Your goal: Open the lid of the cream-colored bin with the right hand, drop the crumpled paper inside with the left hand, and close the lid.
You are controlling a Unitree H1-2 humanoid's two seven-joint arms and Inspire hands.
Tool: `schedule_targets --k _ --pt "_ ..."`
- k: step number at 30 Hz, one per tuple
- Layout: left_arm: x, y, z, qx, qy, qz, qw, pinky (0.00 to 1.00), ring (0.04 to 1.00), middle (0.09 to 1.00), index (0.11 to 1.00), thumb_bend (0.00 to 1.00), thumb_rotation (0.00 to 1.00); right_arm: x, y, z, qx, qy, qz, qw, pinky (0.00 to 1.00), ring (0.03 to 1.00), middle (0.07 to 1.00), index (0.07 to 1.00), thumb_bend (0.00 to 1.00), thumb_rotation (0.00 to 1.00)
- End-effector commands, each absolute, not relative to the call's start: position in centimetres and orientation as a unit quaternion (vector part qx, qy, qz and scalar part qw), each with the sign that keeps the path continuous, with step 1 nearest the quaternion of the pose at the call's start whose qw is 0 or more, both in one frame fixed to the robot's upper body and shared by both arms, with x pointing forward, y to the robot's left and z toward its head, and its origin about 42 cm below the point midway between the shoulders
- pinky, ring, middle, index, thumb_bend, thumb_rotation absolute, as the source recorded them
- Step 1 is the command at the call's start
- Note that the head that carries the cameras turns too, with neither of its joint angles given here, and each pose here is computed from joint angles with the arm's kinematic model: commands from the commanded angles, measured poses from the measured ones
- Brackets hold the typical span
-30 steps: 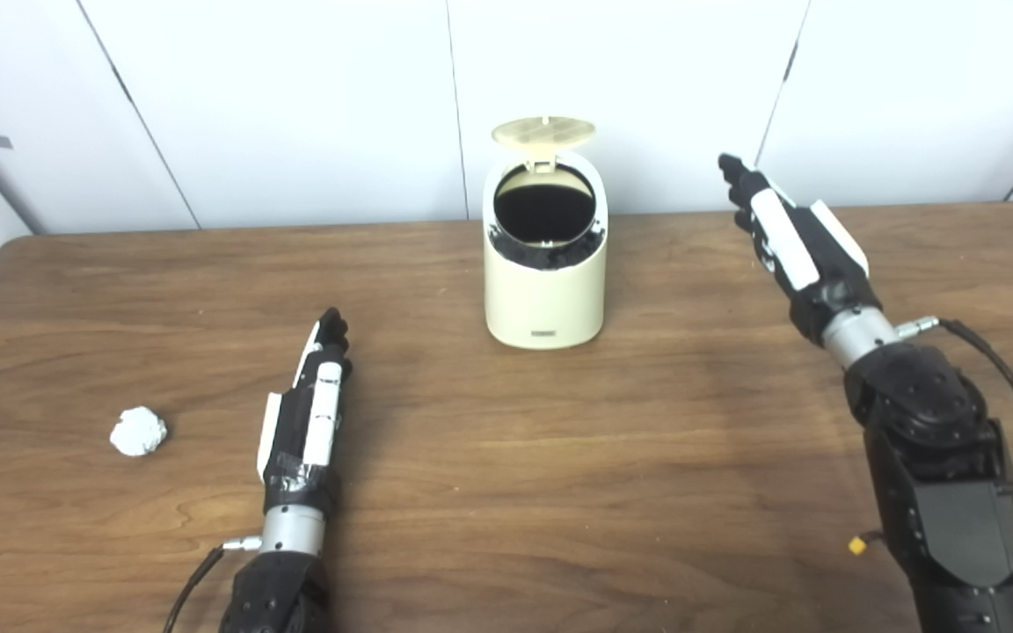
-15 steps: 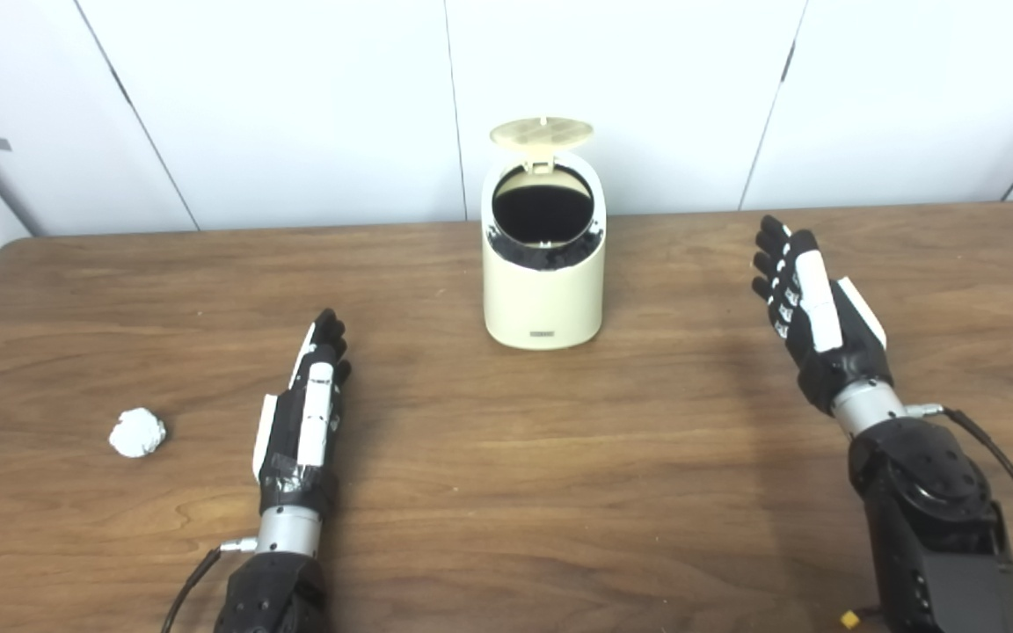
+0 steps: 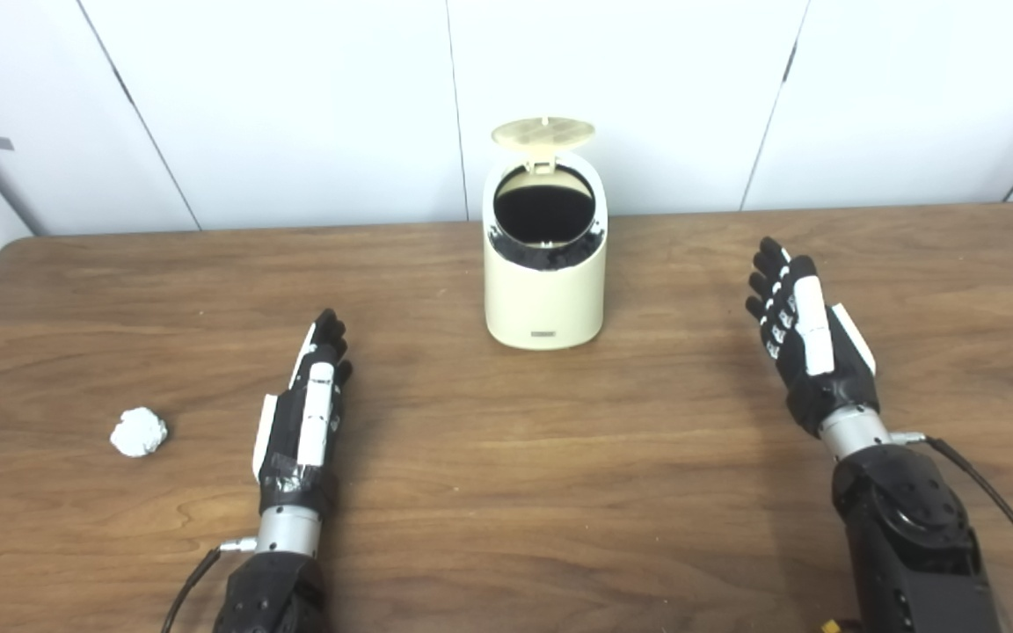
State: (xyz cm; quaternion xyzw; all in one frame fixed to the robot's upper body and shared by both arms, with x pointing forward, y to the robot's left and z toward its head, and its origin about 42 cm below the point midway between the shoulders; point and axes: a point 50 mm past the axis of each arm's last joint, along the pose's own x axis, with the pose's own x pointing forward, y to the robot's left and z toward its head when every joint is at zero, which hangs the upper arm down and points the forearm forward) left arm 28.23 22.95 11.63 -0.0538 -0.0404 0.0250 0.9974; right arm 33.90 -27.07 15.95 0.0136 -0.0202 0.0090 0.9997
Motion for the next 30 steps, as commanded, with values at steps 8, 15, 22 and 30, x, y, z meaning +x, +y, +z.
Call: schedule_targets --k 8,15,22,30 --pt "28.1 23.5 12.0 -0.048 -0.042 0.023 0.998 1.00 0.999 0.977 0.986 0.43 0.85 33.7 -27.3 16.3 -0.037 -0.074 0.004 0.997 1.00 1.000 1.000 0.976 0.57 1.00" --pt "28.0 23.6 12.0 -0.041 -0.043 0.016 0.998 1.00 1.000 0.983 0.994 0.40 0.86 33.4 -28.2 15.5 -0.091 -0.071 0.002 0.993 1.00 1.000 0.998 0.971 0.64 1.00" --pt "28.2 23.2 11.9 -0.040 -0.042 0.013 0.998 1.00 1.000 0.979 0.993 0.41 0.84 33.4 -28.9 15.1 -0.073 -0.068 0.001 0.995 1.00 1.000 0.997 0.979 0.57 1.00" --pt "28.2 22.3 11.3 -0.036 -0.047 0.009 0.998 1.00 0.994 0.975 0.985 0.44 0.79 33.3 -30.3 14.7 -0.065 -0.067 0.001 0.996 1.00 1.000 1.000 0.989 0.57 1.00"
